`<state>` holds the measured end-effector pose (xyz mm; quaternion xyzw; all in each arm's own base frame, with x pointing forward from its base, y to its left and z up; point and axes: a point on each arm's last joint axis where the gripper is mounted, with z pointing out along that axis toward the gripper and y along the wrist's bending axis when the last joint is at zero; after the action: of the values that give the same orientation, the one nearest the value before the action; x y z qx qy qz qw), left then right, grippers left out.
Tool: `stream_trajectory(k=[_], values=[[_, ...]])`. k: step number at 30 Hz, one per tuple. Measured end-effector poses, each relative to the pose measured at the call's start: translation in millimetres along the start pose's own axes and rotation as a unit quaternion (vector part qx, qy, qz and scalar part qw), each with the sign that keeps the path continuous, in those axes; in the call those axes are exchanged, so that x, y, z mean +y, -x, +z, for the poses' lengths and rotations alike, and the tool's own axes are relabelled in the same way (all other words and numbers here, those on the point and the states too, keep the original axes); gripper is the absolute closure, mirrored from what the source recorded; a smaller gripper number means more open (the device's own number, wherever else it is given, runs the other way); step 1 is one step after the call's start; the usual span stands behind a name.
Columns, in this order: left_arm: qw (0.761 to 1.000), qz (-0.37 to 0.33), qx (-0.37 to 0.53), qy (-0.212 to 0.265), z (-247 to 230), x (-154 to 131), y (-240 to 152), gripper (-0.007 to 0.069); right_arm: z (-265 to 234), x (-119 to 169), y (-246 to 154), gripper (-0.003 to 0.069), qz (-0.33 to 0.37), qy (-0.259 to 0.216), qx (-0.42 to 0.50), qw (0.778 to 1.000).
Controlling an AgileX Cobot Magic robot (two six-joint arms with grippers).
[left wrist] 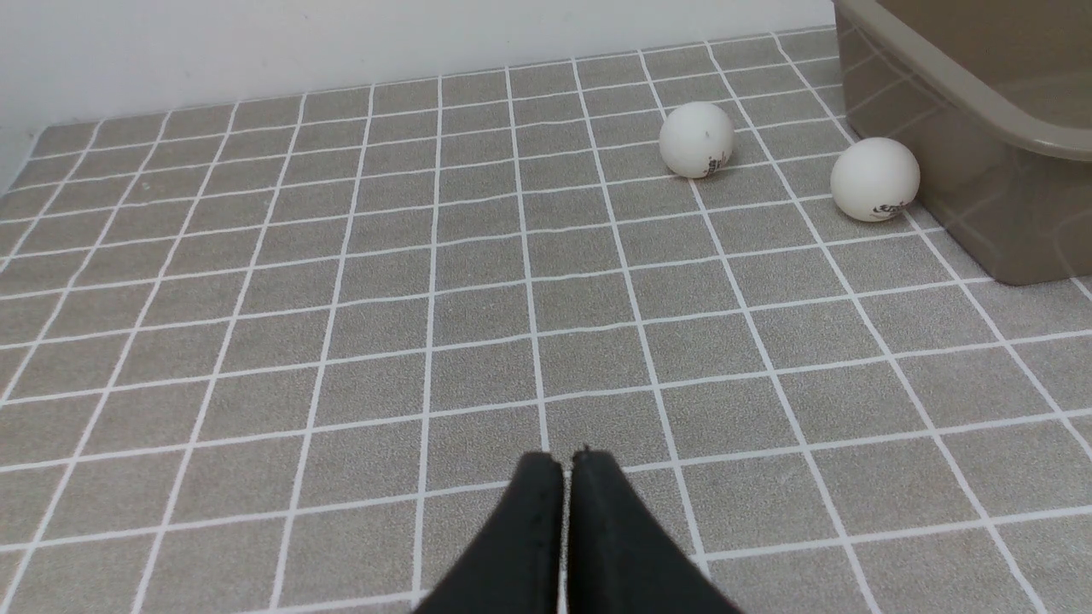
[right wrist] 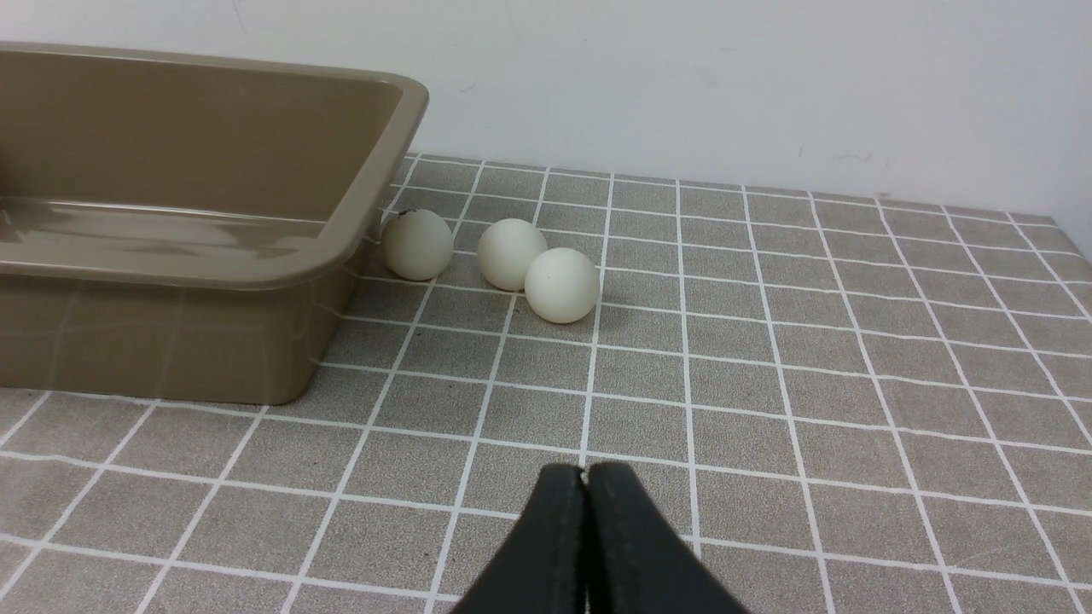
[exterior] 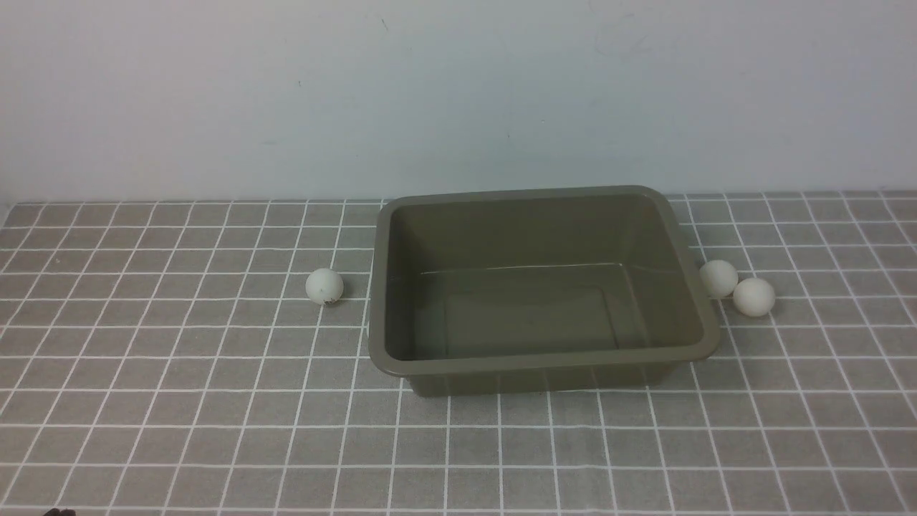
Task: Put the table tennis balls into the box on the grey coffee tablecloth.
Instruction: 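Reach for and grasp a ping pong ball on the table beside the basket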
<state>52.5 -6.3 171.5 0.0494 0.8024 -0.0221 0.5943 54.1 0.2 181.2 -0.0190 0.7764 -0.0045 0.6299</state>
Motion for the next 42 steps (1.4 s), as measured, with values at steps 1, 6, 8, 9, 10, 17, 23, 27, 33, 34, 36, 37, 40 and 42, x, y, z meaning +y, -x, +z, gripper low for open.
stream_trajectory(k=[1,6,8,9,10,17,23,27,33,34,36,37,40,42], values=[[1.0,0.0,0.0,0.0,0.0,0.0,0.0,0.063,0.0,0.0,0.0,0.0668,0.0,0.0,0.0,1.0],[1.0,0.0,0.0,0.0,0.0,0.0,0.0,0.063,0.0,0.0,0.0,0.0668,0.0,0.0,0.0,1.0],[1.0,0.0,0.0,0.0,0.0,0.0,0.0,0.063,0.0,0.0,0.0,0.0668,0.0,0.0,0.0,1.0],[1.0,0.0,0.0,0.0,0.0,0.0,0.0,0.063,0.0,0.0,0.0,0.0668,0.0,0.0,0.0,1.0],[1.0,0.0,0.0,0.0,0.0,0.0,0.0,0.063,0.0,0.0,0.0,0.0668,0.0,0.0,0.0,1.0],[1.0,-0.009,-0.021,-0.001,-0.1,-0.1,3.8,0.063,0.0,0.0,0.0,0.0668,0.0,0.0,0.0,1.0],[0.988,-0.092,-0.124,-0.007,-2.8,0.8,22.4,0.063,0.0,0.0,0.0,0.0668,0.0,0.0,0.0,1.0],[0.949,-0.19,-0.253,0.001,-11.6,8.8,43.6,0.063,0.3,0.6,1.1,0.0668,0.015,0.004,-0.011,1.0],[0.903,-0.278,-0.327,-0.024,-32.0,12.4,79.4,0.063,-2.4,1.7,21.8,0.0668,0.237,0.04,-0.126,0.963],[0.905,-0.282,-0.318,-0.029,-37.1,10.0,94.7,0.063,-3.5,0.4,25.6,0.0668,0.284,0.046,-0.147,0.946],[0.933,-0.267,-0.235,-0.056,-36.7,4.0,126.9,0.063,-5.4,-2.4,30.9,0.0668,0.335,0.05,-0.178,0.924],[0.933,-0.267,-0.235,-0.056,-36.7,4.0,126.9,0.063,-5.6,-2.7,31.4,0.0668,0.338,0.05,-0.181,0.922],[0.97,-0.239,-0.03,-0.046,-1.9,-5.8,167.5,0.063,-7.7,-5.9,35.9,0.0668,0.373,0.05,-0.21,0.902],[0.971,-0.202,0.106,-0.075,31.7,-9.6,176.8,0.063,-8.8,-6.8,38.2,0.0668,0.384,0.052,-0.218,0.896]])
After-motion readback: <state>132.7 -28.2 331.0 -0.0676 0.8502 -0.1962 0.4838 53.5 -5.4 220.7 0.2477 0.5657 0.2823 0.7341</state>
